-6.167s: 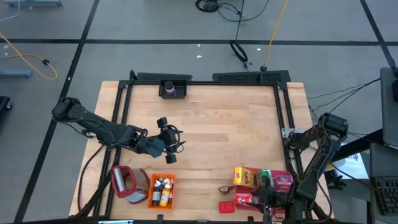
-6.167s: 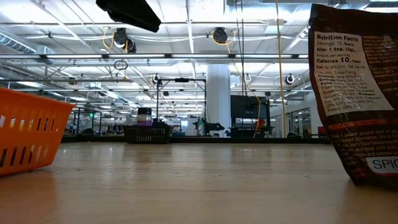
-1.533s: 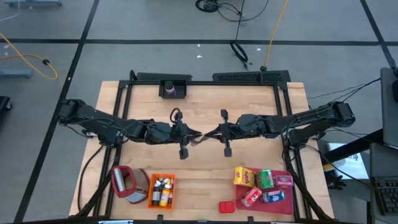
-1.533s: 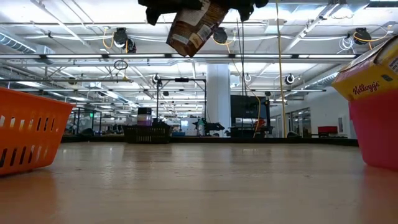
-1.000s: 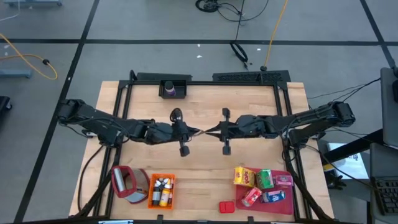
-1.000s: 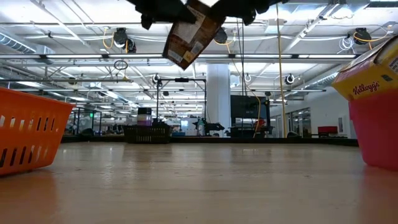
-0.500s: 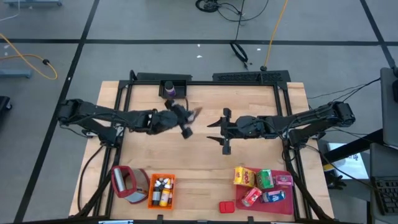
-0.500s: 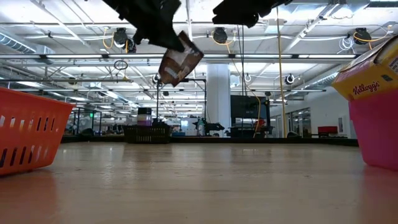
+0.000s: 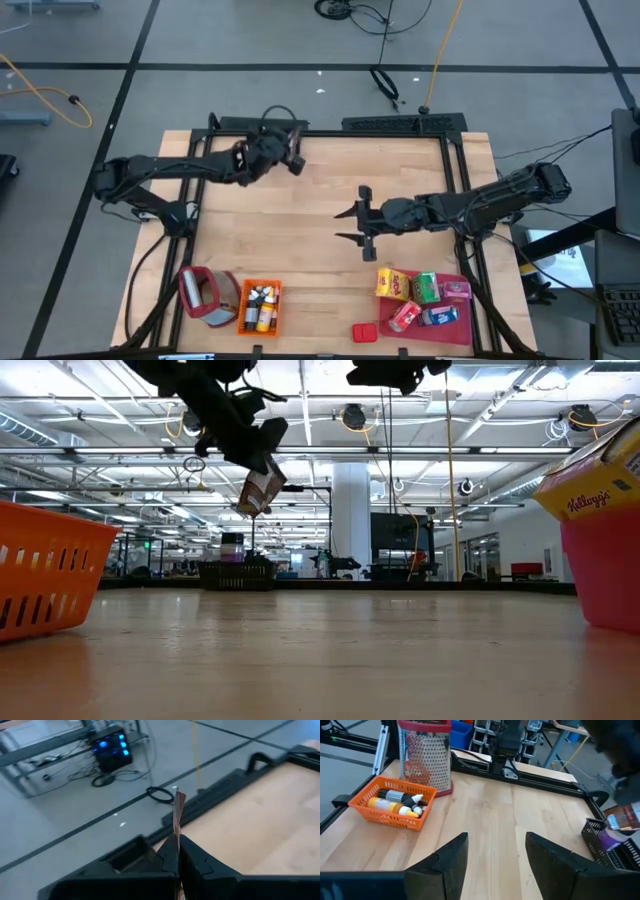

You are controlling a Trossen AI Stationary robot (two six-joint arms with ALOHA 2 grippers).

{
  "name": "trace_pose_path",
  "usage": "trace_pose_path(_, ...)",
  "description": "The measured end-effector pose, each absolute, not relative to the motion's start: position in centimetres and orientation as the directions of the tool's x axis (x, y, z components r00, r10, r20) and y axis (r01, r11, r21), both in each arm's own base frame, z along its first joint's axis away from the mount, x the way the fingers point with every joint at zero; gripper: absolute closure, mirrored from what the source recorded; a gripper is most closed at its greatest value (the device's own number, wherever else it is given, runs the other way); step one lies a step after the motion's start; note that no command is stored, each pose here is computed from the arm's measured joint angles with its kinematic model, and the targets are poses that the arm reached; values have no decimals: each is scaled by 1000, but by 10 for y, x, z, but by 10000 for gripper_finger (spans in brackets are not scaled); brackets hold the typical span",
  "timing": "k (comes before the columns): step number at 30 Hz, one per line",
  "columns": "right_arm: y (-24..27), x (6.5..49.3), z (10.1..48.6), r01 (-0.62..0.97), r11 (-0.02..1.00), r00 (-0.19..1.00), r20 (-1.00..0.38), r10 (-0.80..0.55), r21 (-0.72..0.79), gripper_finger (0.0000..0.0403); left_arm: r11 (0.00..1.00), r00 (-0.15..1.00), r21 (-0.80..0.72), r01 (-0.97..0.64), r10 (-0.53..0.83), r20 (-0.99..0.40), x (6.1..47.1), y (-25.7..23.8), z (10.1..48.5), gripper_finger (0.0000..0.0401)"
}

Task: Pick & Place Kitchen Items
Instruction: Put the orange seasoning pack into the black bin

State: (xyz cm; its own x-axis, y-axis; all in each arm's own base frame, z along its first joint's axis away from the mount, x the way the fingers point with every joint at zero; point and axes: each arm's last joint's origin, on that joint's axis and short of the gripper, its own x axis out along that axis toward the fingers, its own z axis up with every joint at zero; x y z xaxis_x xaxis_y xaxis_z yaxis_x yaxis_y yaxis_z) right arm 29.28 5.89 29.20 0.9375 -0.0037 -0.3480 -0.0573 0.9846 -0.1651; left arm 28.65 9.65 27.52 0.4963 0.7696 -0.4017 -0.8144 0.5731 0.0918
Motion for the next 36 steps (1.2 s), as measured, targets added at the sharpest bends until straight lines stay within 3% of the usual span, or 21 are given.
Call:
trace_pose_path(18, 65, 292, 292, -84, 979, 938, -347, 15, -186, 218, 419, 394, 5, -908, 859, -326, 267, 159, 282, 401)
trace_pose_path(36, 65, 292, 292, -86, 978, 937, -348, 15, -189, 220, 396, 381, -27, -918, 859, -341, 286, 211, 231, 401)
